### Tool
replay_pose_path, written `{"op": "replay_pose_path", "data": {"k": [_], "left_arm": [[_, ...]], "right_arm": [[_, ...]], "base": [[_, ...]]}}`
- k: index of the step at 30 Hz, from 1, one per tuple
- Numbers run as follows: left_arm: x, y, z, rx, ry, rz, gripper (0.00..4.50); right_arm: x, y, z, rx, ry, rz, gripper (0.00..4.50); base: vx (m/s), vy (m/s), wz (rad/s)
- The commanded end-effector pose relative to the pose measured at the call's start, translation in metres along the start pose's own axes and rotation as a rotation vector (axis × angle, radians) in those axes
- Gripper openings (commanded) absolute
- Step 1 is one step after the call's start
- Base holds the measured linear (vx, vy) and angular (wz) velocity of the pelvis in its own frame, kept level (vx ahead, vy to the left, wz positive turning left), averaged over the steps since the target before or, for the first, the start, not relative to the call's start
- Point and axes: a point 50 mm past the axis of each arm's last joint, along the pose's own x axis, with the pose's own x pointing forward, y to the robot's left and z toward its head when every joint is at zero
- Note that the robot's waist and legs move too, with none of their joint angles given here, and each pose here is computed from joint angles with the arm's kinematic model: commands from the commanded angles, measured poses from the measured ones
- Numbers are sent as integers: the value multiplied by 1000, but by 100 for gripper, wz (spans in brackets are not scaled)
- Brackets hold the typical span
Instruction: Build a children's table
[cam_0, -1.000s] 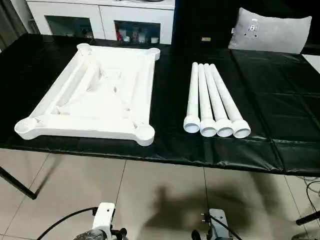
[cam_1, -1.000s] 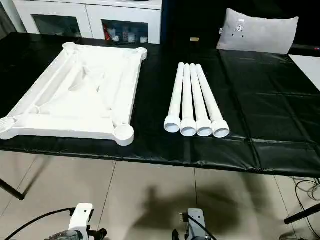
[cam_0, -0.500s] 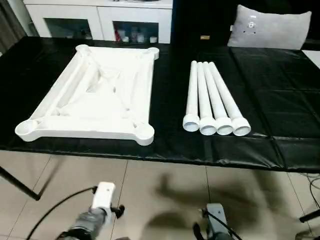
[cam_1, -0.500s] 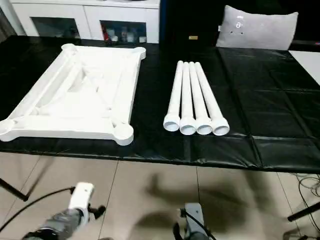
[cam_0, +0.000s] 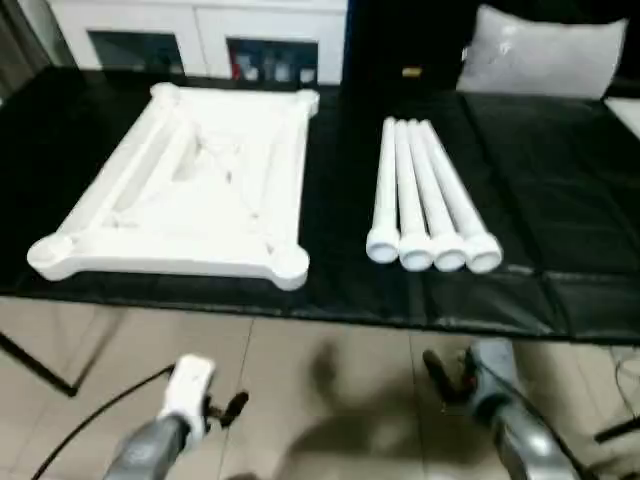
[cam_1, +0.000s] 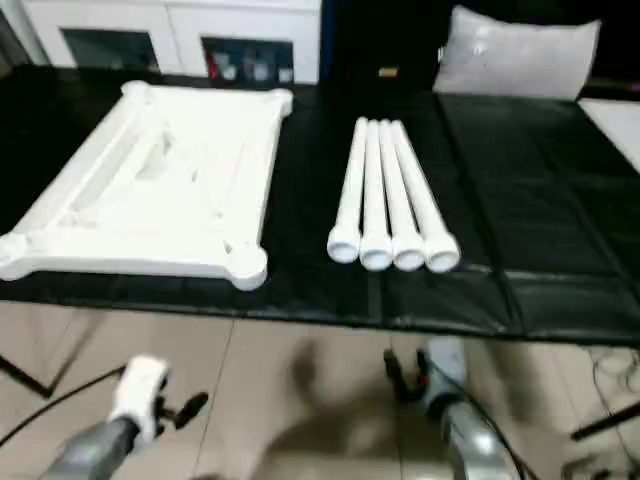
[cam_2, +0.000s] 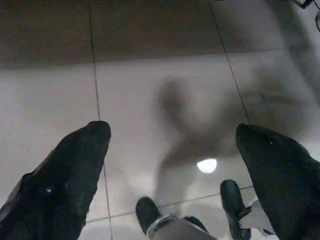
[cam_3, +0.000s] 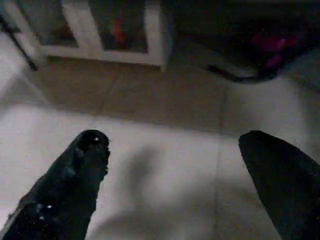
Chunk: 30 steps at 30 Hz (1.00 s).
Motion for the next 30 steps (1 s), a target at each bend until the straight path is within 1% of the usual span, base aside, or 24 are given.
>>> {"op": "replay_pose_path", "data": {"k": [1,3,4,6,8,9,11,12,13,14,15,18,19,20,22,23,24,27,30], "left_arm": [[-2,-1,3,-13,-9,-1,448],[-7,-4,0,-8,-6,-11,448],[-11,-5,1,-19,-16,6,448],[-13,-5,2,-31,-17,23,448],[-13,-8,1,-23,9,-9,448],[-13,-10,1,-11,17,-28,448],[-17,-13,4,25,8,-77,448],[-20,-13,8,21,-13,-89,448],[-26,-11,16,2,-49,-91,448],[-26,-11,16,3,-51,-90,448],[-34,-10,23,17,-78,-83,448],[-46,-11,34,29,-118,-78,448],[-53,-12,40,25,-140,-76,448],[-64,-15,47,12,-169,-75,448],[-66,-16,48,9,-174,-75,448],[-73,-18,51,9,-188,-73,448],[-86,-22,58,18,-212,-72,448],[-98,-25,66,20,-244,-64,448],[-115,-29,88,18,-318,-53,448]], "right_arm": [[-1,2,6,14,-12,34,450],[-7,5,6,13,-5,70,450],[-13,7,4,6,8,76,450],[-19,7,-4,-15,64,55,450],[-19,8,-13,-36,111,48,450],[-19,10,-14,-33,123,62,450],[-20,13,-14,-59,126,90,450],[-21,15,-12,-49,123,115,450],[-25,17,-7,-25,113,163,450],[-26,17,-6,-24,112,166,450],[-34,19,3,-20,93,218,450],[-46,22,19,-39,57,276,450],[-52,23,25,-38,40,291,450],[-61,24,33,-32,18,307,450],[-63,25,34,-30,14,310,450],[-69,25,39,-28,1,319,450],[-80,26,50,-29,-21,329,450],[-90,26,61,-18,-40,332,450],[-105,27,86,-16,-88,334,450]], "base": [[0,0,0],[0,0,0],[0,0,0],[0,0,0],[0,0,0],[0,0,0],[0,0,0],[0,0,0],[0,0,0],[0,0,0],[0,0,0],[0,0,0],[0,0,0],[0,0,0],[0,0,0],[0,0,0],[0,0,0],[0,0,0],[0,0,0]]}}
